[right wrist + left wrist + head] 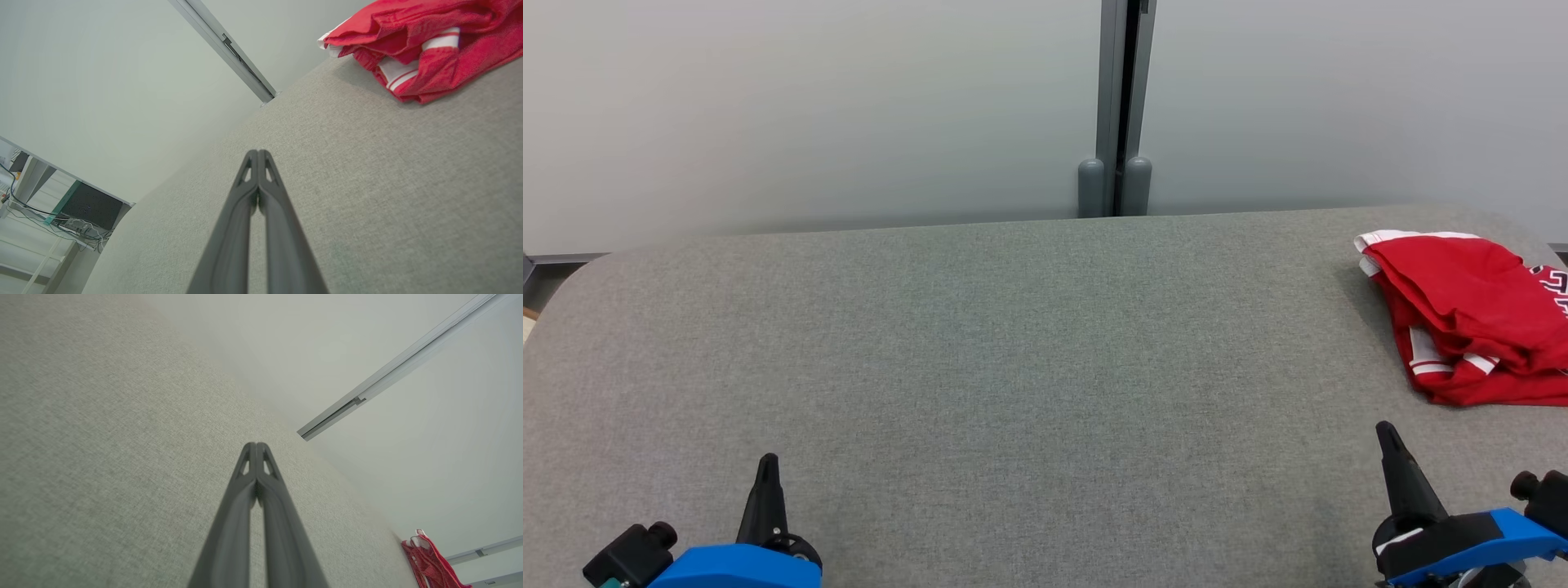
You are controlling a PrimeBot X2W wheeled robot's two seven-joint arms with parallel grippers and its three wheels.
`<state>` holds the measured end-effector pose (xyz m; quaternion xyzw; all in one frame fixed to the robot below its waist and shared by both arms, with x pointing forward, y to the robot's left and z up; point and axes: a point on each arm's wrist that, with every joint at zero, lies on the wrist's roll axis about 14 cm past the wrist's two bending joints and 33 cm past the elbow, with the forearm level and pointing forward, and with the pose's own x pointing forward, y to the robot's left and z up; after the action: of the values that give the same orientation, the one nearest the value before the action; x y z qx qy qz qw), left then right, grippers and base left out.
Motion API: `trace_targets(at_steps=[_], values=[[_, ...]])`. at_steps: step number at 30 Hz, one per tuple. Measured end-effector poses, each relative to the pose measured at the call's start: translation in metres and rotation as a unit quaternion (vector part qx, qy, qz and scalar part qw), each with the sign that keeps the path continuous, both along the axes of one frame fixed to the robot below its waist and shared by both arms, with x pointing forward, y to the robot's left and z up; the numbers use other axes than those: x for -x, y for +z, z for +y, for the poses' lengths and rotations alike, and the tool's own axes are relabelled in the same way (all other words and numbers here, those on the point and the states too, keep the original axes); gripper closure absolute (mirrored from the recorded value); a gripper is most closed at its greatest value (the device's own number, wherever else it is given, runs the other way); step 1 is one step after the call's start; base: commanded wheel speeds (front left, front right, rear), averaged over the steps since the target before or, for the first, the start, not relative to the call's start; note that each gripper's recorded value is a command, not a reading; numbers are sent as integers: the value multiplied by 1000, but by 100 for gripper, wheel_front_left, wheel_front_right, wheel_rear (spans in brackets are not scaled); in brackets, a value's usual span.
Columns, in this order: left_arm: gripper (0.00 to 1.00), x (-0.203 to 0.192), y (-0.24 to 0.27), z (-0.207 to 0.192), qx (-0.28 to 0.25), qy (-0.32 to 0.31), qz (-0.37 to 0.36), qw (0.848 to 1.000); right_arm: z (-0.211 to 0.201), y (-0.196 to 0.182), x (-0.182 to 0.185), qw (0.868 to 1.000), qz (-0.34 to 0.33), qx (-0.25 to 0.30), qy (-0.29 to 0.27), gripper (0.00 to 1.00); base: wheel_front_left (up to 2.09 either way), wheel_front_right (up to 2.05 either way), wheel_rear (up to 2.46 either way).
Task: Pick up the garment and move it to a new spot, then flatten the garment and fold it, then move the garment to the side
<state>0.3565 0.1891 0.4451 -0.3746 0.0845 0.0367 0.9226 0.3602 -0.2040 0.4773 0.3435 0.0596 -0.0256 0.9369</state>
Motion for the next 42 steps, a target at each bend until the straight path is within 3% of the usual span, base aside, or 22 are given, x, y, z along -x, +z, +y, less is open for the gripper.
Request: trace_targets(at_steps=[20,42], values=[[100,-10,14,4,122,23,-13,992,1,8,-9,991,-18,-132,-13,100,0,0,0],[100,-19,29,6,226,34,-34,973,3,15,-16,968,-32,-246,-20,100,0,0,0]])
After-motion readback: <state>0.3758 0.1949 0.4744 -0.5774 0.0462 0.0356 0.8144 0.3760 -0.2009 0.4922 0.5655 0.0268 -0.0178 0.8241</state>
